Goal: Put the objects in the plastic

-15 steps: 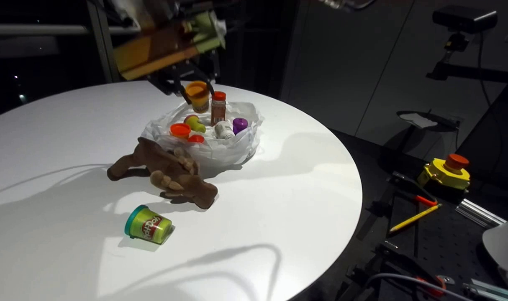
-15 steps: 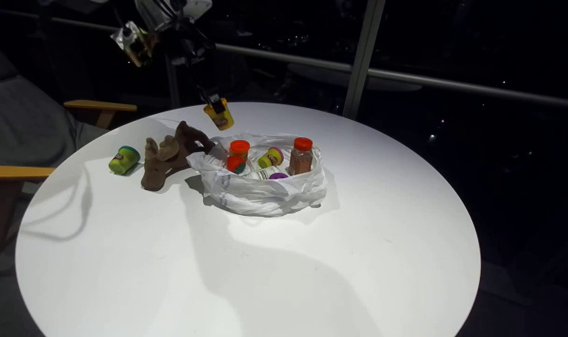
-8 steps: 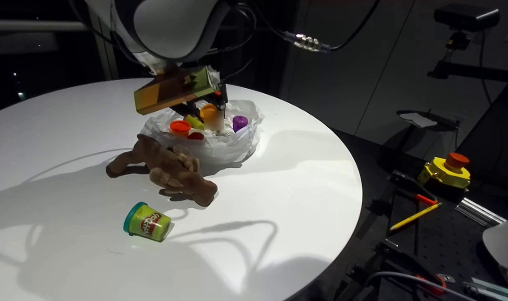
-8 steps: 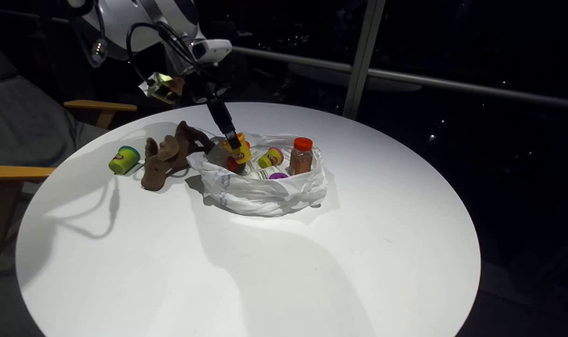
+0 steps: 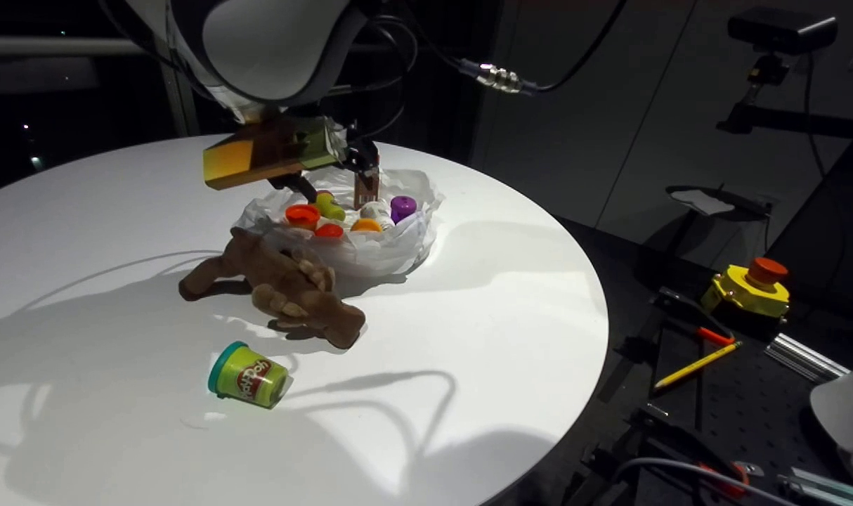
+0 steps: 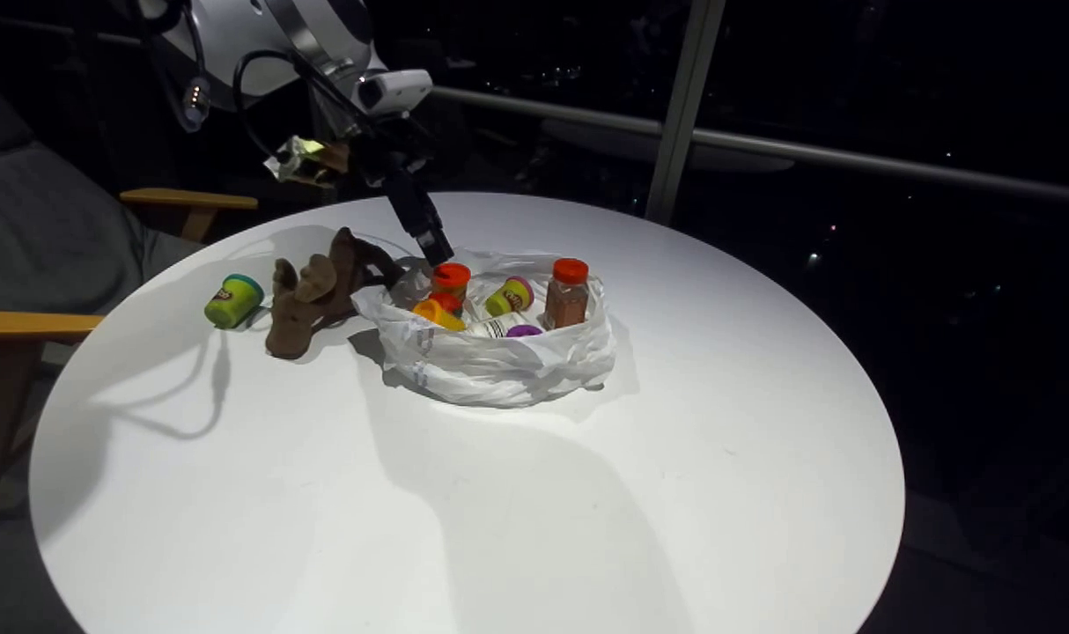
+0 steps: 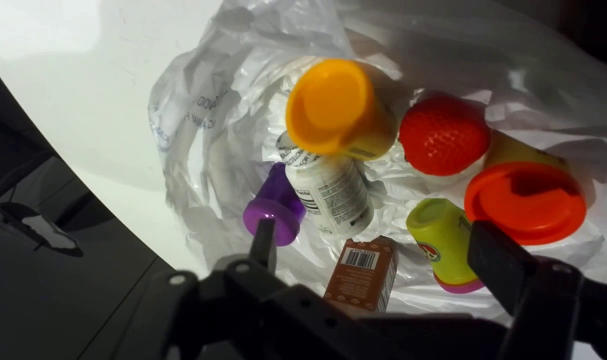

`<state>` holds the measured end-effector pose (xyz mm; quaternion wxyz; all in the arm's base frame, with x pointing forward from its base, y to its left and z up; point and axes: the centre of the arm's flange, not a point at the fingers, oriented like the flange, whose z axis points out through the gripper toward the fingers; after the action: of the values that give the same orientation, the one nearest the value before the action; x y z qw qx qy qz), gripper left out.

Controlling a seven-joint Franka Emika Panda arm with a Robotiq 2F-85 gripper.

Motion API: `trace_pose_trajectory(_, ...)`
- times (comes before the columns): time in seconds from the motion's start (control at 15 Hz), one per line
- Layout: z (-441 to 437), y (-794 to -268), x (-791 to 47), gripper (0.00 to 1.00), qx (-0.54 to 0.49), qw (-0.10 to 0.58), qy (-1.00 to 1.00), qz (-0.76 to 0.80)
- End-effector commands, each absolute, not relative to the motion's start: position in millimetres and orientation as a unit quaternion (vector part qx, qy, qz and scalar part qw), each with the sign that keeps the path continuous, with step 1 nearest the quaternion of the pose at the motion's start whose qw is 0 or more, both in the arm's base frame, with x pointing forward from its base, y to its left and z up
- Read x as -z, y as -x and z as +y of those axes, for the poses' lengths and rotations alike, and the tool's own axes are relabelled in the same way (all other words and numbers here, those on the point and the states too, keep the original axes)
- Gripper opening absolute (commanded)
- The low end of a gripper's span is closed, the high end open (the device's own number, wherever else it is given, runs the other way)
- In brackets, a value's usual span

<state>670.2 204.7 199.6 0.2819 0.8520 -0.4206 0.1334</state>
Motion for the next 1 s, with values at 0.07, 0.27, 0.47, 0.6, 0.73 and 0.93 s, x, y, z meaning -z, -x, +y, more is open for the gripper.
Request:
trace_pose_trajectory(0.07, 241, -633, -270, 1.0, -0.123, 0.248, -0.881, -0.384)
trace_pose_trajectory(0.27, 294, -609, -314, 0.99, -0.12, 0.21, -0.922, -0.301)
trace_pose_trajectory(0.47, 360, -579, -347, 1.0, -0.121, 0.18, -0.951, -0.221)
trace_pose_trajectory(0.6, 397, -564, -341, 1.0, -0.114, 0.158, -0.966, -0.167)
trace_pose_trajectory(0.73, 427, -551, -317, 1.0, -0.103, 0.142, -0.978, -0.115)
trace_pose_trajectory(0.93, 448, -539, -273, 1.0, -0.081, 0.125, -0.988, -0.037)
